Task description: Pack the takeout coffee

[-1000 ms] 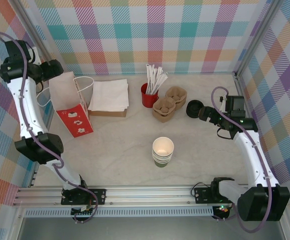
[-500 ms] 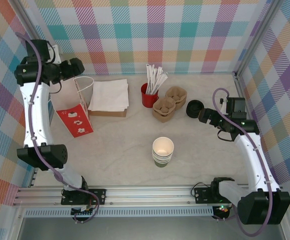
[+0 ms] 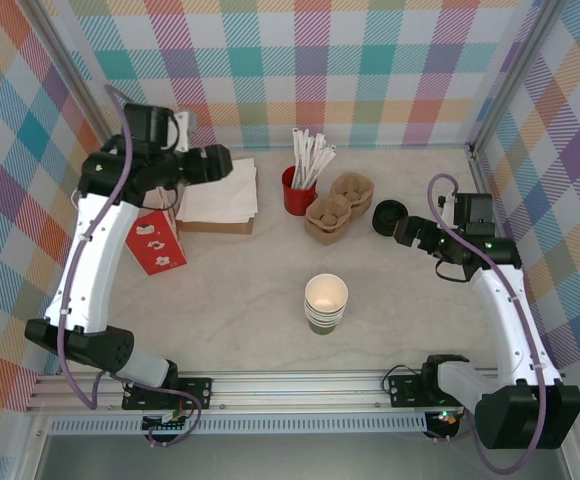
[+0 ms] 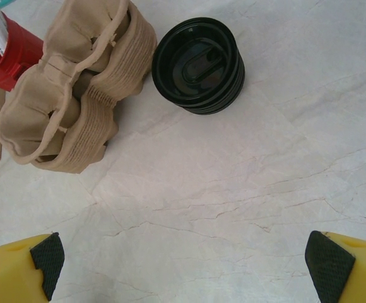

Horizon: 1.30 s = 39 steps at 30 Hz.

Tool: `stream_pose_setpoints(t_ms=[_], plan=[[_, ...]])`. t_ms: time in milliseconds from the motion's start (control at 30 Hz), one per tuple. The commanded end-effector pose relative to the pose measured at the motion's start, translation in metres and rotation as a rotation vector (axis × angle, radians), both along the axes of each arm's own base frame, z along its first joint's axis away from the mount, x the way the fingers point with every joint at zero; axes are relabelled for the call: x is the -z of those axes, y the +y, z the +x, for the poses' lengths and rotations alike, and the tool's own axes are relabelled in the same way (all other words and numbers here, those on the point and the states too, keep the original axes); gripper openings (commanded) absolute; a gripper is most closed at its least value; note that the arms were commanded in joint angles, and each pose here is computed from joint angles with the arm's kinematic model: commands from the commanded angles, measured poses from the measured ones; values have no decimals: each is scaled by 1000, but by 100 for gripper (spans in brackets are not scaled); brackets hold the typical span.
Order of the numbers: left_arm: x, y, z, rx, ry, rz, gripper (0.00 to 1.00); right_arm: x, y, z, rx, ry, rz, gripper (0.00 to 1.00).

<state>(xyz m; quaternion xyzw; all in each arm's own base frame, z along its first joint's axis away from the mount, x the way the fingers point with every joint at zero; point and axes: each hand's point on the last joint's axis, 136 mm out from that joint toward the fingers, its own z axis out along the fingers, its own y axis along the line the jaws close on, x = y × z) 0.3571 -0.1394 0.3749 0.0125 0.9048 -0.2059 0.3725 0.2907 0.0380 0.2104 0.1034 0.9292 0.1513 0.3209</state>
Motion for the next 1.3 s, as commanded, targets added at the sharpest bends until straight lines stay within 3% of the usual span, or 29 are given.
stream_pose_setpoints(t_ms=[0,300,667,933,1267], plan=[[3,-36,-13,72,8,-54,82,-16,8,-2,-21,-21,42,100],[46,-110,-73,281,154,-53,78,-14,9,-9,-23,15,49,100],[112,-169,-150,438,365,-64,66,-2,10,-8,2,56,80,100],[141,-190,-173,499,448,-28,53,3,10,-9,14,72,87,100],[165,-185,-170,467,477,87,42,5,9,-11,15,81,81,100]])
